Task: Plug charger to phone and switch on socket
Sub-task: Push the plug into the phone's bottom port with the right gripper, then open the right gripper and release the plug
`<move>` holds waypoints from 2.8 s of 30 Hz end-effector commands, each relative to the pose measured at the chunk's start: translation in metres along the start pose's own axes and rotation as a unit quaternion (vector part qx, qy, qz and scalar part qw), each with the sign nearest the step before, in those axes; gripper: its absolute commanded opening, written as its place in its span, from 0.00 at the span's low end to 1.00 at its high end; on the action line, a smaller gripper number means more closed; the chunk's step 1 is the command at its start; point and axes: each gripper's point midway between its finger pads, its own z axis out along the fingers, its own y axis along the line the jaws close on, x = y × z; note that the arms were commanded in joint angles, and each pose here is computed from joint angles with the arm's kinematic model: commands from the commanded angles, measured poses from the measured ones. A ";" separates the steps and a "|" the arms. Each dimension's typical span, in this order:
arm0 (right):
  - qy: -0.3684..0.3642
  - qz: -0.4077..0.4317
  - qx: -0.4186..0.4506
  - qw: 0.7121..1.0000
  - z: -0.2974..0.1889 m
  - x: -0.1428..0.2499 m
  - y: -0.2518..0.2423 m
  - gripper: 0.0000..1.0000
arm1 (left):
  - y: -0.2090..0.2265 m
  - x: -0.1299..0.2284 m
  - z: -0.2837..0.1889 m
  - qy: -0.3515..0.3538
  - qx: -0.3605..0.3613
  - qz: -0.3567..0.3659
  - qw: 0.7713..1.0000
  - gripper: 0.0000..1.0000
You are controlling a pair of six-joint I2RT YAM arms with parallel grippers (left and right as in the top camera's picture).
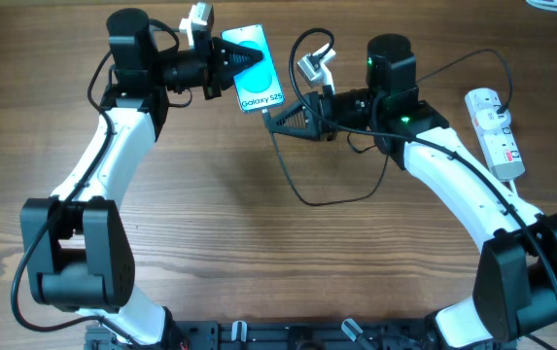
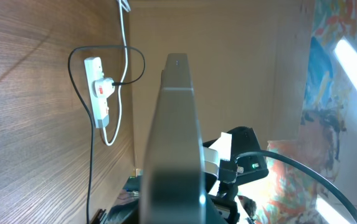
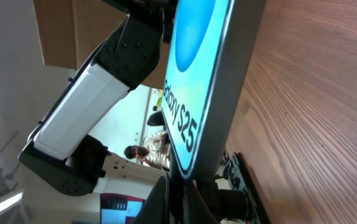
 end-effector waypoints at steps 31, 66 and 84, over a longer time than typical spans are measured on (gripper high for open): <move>-0.141 0.007 0.056 0.988 -0.011 -0.053 -0.004 0.04 | -0.025 0.041 -0.005 0.108 0.042 0.080 0.990 0.04; -0.269 0.033 0.088 0.959 0.002 -0.089 -0.006 0.04 | -0.007 0.031 0.017 0.060 0.002 -0.003 0.998 0.04; -0.071 0.039 0.481 0.873 -0.119 0.030 -0.172 0.04 | -0.006 0.019 0.002 0.039 0.003 0.024 0.999 0.04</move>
